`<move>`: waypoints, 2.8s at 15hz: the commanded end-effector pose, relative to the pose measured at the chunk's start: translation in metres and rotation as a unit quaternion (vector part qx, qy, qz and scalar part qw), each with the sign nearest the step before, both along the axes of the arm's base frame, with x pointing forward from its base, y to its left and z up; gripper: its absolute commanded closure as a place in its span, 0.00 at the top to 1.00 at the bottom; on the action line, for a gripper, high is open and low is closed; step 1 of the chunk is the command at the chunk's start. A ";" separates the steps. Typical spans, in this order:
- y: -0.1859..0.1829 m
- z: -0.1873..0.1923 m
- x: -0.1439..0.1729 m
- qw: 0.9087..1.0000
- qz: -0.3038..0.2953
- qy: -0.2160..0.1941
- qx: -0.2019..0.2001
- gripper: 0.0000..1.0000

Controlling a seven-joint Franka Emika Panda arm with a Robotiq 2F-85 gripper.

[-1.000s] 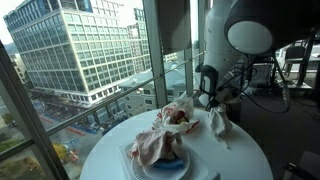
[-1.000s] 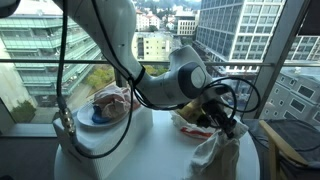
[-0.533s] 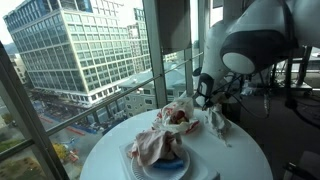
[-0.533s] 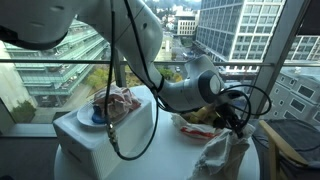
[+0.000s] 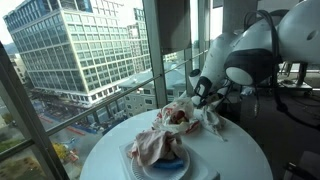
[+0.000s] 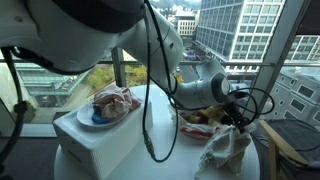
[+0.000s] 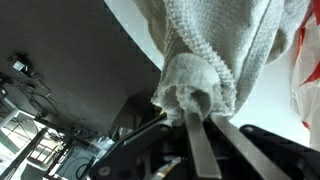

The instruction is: Place the clothes on the box

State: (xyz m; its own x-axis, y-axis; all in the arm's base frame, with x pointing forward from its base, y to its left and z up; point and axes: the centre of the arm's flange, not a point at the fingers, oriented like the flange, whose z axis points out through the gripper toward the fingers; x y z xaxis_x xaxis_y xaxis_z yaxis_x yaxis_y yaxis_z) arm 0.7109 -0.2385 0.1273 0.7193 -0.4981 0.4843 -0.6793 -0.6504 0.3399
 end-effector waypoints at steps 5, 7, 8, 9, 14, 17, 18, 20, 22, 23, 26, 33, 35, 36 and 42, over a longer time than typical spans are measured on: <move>0.000 -0.030 0.041 1.000 0.013 0.007 -0.004 0.33; 0.002 -0.033 0.030 1.000 0.015 0.011 -0.012 0.40; 0.003 -0.031 0.022 1.000 0.013 0.012 -0.024 0.47; 0.003 -0.029 0.016 1.000 0.011 0.010 -0.028 0.56; 0.022 0.009 -0.014 0.999 0.009 -0.016 -0.033 0.94; 0.047 0.039 -0.030 0.999 0.022 -0.028 -0.022 1.00; 0.059 0.049 -0.036 0.999 0.025 -0.032 -0.013 1.00; 0.084 0.067 -0.045 0.999 0.034 -0.033 0.022 1.00; 0.110 0.085 -0.052 0.997 0.052 -0.035 0.046 1.00; 0.124 0.095 -0.057 0.996 0.064 -0.038 0.051 1.00; 0.165 0.125 -0.076 0.992 0.096 -0.032 0.077 1.00; 0.282 0.181 -0.143 0.955 0.257 0.033 0.146 1.00; 0.324 0.192 -0.167 0.938 0.308 0.062 0.147 1.00; 0.346 0.198 -0.180 0.927 0.335 0.074 0.151 1.00; 0.469 0.207 -0.260 0.856 0.473 0.155 0.138 1.00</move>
State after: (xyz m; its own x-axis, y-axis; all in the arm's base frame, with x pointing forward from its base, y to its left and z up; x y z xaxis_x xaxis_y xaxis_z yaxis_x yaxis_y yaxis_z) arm 0.4838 0.2012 0.3324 0.9631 0.1787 0.2013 0.1498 -0.9771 0.1511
